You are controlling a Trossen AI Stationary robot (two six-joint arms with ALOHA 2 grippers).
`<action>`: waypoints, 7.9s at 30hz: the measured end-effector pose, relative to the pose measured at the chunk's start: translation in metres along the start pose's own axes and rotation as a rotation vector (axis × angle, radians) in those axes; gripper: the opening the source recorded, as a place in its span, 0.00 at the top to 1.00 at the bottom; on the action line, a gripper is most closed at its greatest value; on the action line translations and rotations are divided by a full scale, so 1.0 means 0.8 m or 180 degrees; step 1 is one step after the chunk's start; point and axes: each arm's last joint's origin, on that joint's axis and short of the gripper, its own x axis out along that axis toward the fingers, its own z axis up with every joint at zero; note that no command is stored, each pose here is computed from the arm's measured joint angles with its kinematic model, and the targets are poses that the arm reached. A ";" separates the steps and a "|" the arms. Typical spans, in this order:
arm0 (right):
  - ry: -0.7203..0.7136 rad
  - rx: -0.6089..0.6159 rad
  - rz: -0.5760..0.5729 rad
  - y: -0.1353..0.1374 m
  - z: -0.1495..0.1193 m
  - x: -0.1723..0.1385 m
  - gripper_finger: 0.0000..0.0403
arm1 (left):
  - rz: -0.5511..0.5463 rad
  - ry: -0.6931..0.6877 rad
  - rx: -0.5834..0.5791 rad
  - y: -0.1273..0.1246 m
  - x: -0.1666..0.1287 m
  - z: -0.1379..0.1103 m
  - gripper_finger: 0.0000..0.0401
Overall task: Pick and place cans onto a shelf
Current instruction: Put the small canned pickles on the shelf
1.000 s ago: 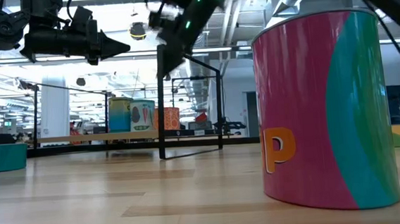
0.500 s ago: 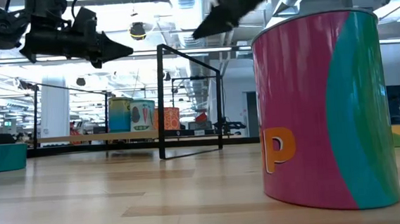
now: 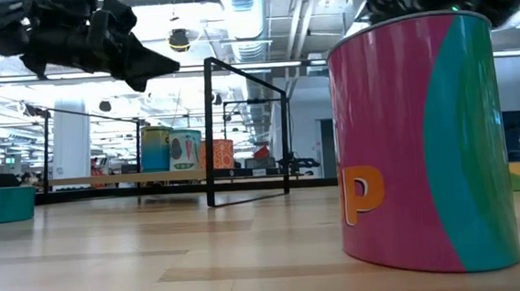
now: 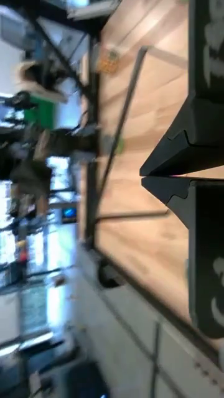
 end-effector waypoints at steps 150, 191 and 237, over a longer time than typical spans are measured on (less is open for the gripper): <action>-0.0865 -0.0201 -0.0070 -0.098 -0.017 -0.041 0.98 | 0.0095 0.2513 0.0047 -0.037 0.127 0.011 1.00; -0.0818 -0.0199 -0.0064 -0.098 -0.019 -0.041 0.98 | 0.0275 0.1991 -0.0084 -0.073 0.063 0.039 0.99; -0.0890 -0.0230 -0.0052 -0.096 -0.016 -0.039 0.98 | 0.0345 0.2129 -0.0323 -0.037 0.121 -0.035 1.00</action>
